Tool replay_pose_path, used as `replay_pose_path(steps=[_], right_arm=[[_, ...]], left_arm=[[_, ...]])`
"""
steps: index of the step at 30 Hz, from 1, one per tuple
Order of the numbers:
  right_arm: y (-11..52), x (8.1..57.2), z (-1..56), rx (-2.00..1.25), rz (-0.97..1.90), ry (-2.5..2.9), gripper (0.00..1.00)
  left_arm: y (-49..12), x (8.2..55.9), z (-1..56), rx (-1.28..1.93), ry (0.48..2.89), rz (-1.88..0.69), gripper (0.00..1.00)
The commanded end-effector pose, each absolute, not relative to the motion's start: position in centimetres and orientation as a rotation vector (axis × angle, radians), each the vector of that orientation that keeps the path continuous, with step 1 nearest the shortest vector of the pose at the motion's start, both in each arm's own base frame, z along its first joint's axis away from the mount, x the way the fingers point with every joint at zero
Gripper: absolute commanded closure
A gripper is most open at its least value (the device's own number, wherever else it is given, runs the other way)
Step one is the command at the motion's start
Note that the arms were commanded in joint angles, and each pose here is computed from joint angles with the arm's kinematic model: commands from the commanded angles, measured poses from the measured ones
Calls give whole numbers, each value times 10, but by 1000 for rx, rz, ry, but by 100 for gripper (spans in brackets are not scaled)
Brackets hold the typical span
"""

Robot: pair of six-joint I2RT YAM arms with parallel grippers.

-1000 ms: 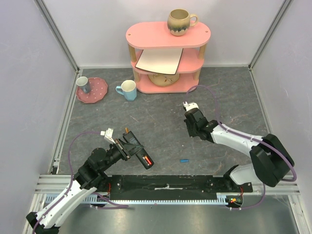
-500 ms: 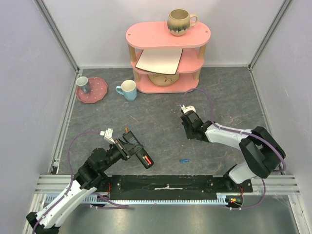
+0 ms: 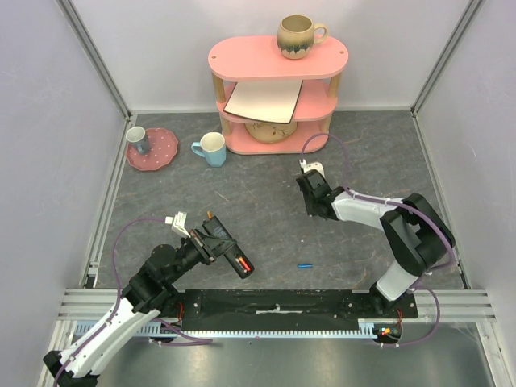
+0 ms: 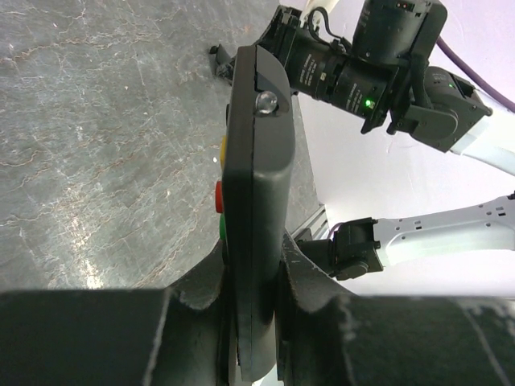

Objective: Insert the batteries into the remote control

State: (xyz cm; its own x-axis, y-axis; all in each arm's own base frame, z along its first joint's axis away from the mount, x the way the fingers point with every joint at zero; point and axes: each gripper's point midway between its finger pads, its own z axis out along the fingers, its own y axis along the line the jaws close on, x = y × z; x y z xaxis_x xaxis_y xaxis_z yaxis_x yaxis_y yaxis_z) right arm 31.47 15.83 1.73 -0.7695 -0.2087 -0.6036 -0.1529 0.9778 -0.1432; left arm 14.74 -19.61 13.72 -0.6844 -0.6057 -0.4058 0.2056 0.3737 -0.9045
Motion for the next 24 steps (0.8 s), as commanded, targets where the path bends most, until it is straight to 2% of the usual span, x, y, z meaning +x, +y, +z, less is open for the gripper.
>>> replay_pose_path(steps=[1, 4, 5, 9, 11, 17, 24], right_arm=[[180, 338, 35, -306, -6, 2409, 100], [194, 336, 46, -423, 69, 2389, 73], [198, 332, 48, -450, 98, 2386, 60], [199, 326, 78, -476, 139, 2313, 38], [191, 327, 86, -457, 99, 2297, 31], [152, 342, 65, -407, -48, 2347, 23], [149, 343, 42, -380, -7, 2407, 21]], left_arm=[[-193, 147, 147, -305, 1852, -1382, 98], [-193, 147, 147, -303, 1851, -1381, 98], [-193, 147, 147, -305, 1850, -1383, 98], [-194, 147, 147, -301, 1846, -1386, 98], [-194, 147, 146, -304, 1845, -1386, 98], [-197, 147, 148, -287, 1843, -1400, 98], [-197, 144, 152, -272, 1831, -1419, 98]])
